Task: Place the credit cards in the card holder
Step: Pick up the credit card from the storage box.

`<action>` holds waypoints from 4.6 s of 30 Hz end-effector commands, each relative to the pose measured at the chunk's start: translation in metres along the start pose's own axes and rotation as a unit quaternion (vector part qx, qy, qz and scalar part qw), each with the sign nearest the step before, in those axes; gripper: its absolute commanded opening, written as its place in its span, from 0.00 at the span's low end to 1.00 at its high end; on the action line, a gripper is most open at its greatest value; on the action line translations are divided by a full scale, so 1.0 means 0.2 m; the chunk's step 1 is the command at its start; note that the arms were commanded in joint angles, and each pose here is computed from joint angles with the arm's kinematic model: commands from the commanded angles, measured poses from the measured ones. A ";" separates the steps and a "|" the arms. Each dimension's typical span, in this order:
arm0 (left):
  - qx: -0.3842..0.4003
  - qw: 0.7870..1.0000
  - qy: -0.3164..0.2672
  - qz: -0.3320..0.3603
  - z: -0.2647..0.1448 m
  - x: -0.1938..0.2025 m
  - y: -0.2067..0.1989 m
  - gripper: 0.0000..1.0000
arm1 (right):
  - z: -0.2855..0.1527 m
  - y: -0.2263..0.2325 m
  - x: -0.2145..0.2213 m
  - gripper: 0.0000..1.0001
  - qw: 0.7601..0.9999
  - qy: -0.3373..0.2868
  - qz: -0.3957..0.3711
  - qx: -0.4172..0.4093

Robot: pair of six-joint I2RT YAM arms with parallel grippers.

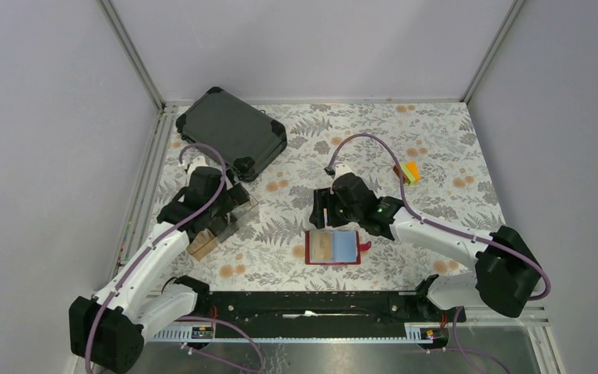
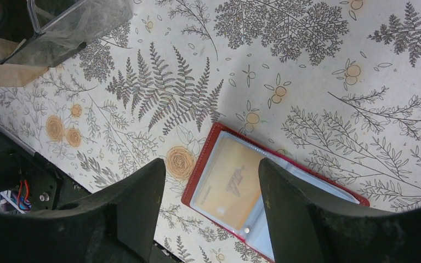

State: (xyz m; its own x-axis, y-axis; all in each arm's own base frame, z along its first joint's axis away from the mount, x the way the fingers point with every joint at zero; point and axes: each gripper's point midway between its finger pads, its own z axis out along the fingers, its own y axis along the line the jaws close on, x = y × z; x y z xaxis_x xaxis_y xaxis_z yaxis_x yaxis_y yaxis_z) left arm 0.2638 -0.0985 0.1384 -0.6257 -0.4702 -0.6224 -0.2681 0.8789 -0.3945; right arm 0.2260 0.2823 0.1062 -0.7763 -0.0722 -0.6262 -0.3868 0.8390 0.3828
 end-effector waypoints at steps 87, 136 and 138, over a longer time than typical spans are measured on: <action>-0.079 0.994 -0.002 -0.082 0.33 -0.09 0.33 0.23 | 0.02 -0.10 0.14 0.69 0.999 0.022 -0.006 0.026; -0.052 0.993 -0.017 -0.106 0.33 -0.07 0.35 0.27 | 0.03 -0.10 0.16 0.69 0.999 0.029 -0.004 0.024; -0.052 0.993 -0.017 -0.105 0.33 -0.08 0.34 0.27 | 0.03 -0.11 0.17 0.69 0.999 0.030 -0.003 0.025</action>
State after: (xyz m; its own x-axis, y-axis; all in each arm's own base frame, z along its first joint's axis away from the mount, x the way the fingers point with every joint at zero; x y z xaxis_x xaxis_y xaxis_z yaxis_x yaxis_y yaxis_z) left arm 0.2948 -0.0364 0.0628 -0.5602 -0.6394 -0.5266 -0.4926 0.7683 -0.4087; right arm 0.2115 0.2640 0.0749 -0.8015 -0.1139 -0.5870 -0.3743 0.8612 0.3438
